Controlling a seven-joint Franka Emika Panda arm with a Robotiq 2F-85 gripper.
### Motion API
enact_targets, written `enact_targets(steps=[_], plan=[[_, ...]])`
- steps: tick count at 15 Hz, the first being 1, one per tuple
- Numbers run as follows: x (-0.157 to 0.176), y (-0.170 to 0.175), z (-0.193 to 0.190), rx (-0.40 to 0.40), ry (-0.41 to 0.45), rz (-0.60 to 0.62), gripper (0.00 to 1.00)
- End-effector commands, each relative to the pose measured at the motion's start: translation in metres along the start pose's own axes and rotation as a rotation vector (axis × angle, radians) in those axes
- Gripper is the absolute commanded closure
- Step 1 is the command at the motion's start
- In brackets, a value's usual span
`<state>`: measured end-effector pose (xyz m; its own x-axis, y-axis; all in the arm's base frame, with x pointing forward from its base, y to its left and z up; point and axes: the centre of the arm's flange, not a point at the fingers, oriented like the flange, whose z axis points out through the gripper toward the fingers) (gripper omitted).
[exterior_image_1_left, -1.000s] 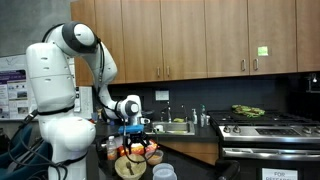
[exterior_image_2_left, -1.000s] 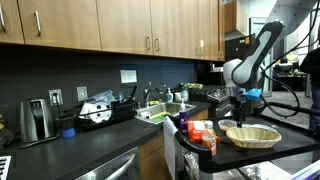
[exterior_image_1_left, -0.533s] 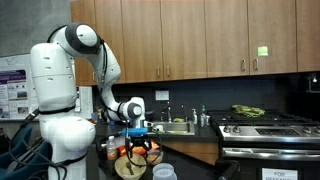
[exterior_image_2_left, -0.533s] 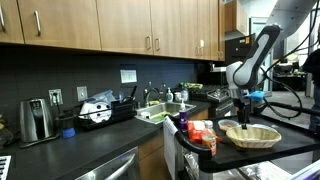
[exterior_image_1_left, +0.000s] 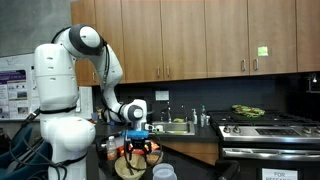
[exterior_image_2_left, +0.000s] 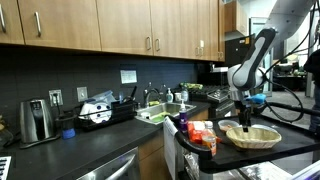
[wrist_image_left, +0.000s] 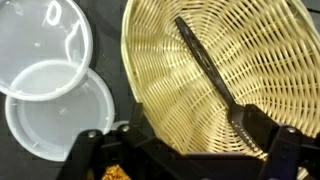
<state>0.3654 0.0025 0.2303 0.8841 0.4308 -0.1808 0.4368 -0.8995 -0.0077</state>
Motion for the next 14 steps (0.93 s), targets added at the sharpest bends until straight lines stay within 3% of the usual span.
enact_targets(steps=[1, 6, 14], plan=[[-0.067, -0.028, 0.018, 0.008, 0.027, 0.002, 0.0], [-0.063, -0.027, 0.013, -0.031, 0.072, -0.002, 0.0], [-0.061, -0.028, 0.006, 0.011, 0.067, 0.007, 0.0]])
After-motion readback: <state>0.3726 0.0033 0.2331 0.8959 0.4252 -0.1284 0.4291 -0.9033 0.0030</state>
